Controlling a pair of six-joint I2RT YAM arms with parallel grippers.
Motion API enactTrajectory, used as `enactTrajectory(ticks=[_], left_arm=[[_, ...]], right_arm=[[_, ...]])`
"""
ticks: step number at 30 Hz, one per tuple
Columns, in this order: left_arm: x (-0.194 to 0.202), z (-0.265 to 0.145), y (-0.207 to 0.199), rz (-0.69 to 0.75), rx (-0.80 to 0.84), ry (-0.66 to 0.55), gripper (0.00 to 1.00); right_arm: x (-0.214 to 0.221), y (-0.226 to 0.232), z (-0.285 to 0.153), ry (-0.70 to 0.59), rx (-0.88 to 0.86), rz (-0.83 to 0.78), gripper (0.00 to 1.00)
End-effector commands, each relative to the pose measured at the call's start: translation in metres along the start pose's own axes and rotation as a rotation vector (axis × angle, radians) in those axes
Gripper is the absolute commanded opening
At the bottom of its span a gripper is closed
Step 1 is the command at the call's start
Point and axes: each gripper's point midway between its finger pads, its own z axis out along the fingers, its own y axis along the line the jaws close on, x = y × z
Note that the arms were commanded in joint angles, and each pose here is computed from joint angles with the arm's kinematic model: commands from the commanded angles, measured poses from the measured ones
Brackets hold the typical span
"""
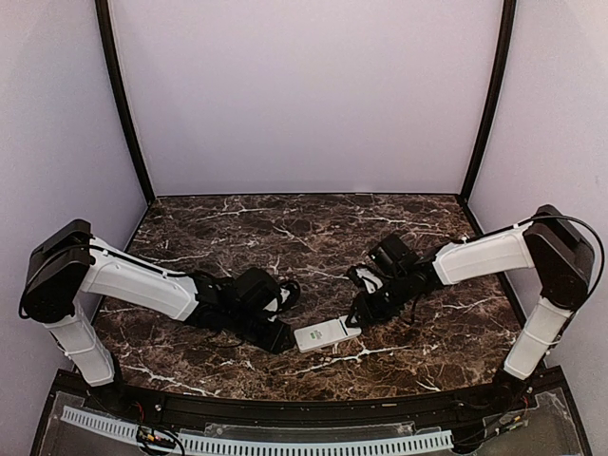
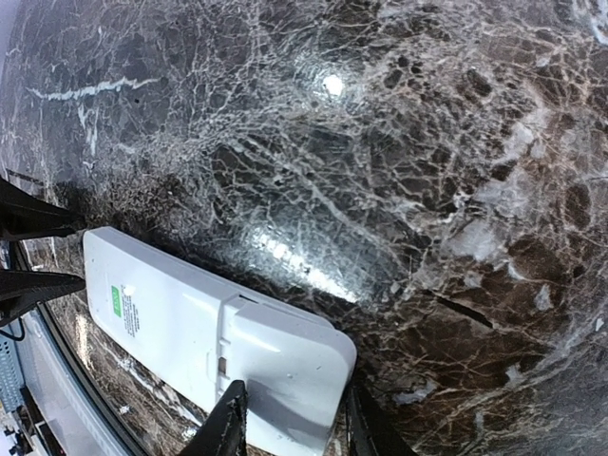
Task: Load the batteries into the remote control
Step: Load the battery cover onto the remote control without the battery cover.
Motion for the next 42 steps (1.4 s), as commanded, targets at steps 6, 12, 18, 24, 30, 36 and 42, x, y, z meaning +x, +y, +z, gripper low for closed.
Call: enactTrajectory(ticks=[6,12,18,24,30,36,42], left_arm=[[0.022,0.007,0.011,0.012,-0.04,0.081,0.38],[0.022,0.007,0.011,0.015,-0.04,0.081,0.38],[0.023,0.007,0.011,0.017,-0.039,0.083,0.38],[0.023,0.006,0.011,0.018,-0.038,0.082,0.38],[0.024,0.005,0.012,0.019,-0.038,0.078,0.38],[0.025,0.003,0.012,0.018,-0.039,0.078,0.38],[0.025,-0.001,0.013,0.021,-0.046,0.074,0.38]], right_arm=[[0.009,-0.007,0.008,0.053,0.139,-0.03,0.32],[0.017,-0.009,0.018,0.093,0.219,-0.06,0.32],[0.015,-0.008,0.018,0.096,0.258,-0.063,0.31],[0.005,0.002,0.007,0.08,0.254,-0.081,0.32],[-0.005,0.016,-0.009,0.053,0.235,-0.102,0.34],[-0.01,0.011,-0.019,0.048,0.276,-0.1,0.35],[-0.027,0.005,-0.035,-0.02,0.297,-0.049,0.12]])
